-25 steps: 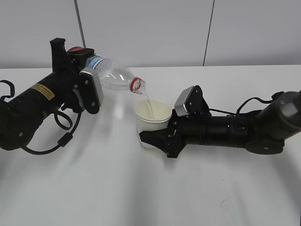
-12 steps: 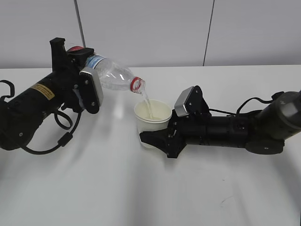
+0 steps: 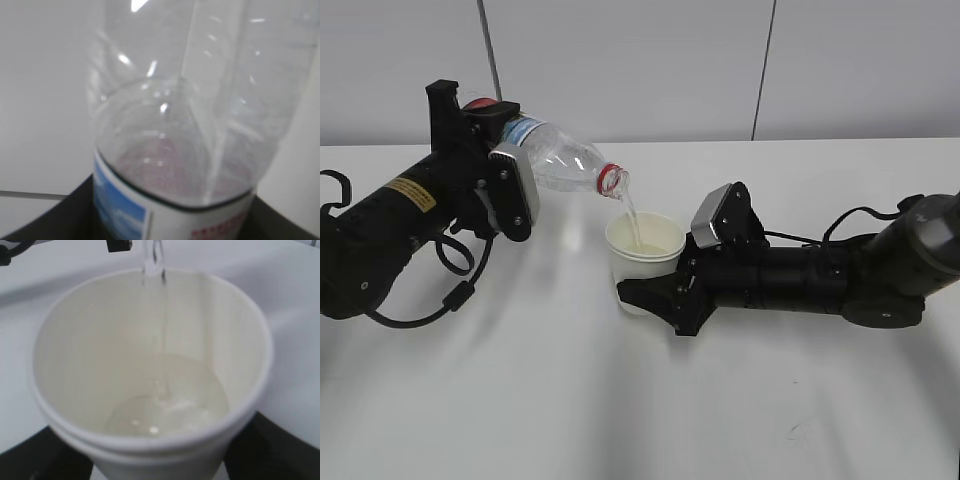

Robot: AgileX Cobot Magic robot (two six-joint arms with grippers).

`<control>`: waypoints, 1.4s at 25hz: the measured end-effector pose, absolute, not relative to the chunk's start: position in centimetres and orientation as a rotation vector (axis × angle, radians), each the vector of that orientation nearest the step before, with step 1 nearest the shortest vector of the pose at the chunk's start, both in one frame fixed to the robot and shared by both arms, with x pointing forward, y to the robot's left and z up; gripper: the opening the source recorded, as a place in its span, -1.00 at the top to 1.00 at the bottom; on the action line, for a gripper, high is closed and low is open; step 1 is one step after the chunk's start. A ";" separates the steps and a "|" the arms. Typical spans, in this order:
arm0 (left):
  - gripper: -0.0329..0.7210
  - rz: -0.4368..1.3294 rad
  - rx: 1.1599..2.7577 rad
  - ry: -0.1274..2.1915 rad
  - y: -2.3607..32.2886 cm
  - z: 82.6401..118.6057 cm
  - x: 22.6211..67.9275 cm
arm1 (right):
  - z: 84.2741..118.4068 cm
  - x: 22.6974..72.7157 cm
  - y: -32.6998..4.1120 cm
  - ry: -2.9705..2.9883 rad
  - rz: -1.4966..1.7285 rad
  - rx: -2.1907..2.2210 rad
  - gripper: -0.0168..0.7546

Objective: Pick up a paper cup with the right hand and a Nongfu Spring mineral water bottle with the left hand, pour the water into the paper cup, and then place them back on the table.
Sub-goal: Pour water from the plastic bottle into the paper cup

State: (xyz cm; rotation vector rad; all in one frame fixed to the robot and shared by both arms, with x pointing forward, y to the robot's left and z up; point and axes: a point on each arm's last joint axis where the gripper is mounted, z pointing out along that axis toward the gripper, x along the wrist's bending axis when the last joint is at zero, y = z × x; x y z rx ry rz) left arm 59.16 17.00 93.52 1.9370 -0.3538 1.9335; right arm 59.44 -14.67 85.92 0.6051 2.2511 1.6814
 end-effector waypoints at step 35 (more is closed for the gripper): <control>-0.10 1.889 1.922 -0.265 17.1 93.5 59.2 | 85.9 59.4 -14.7 2.251 1.681 0.605 -0.36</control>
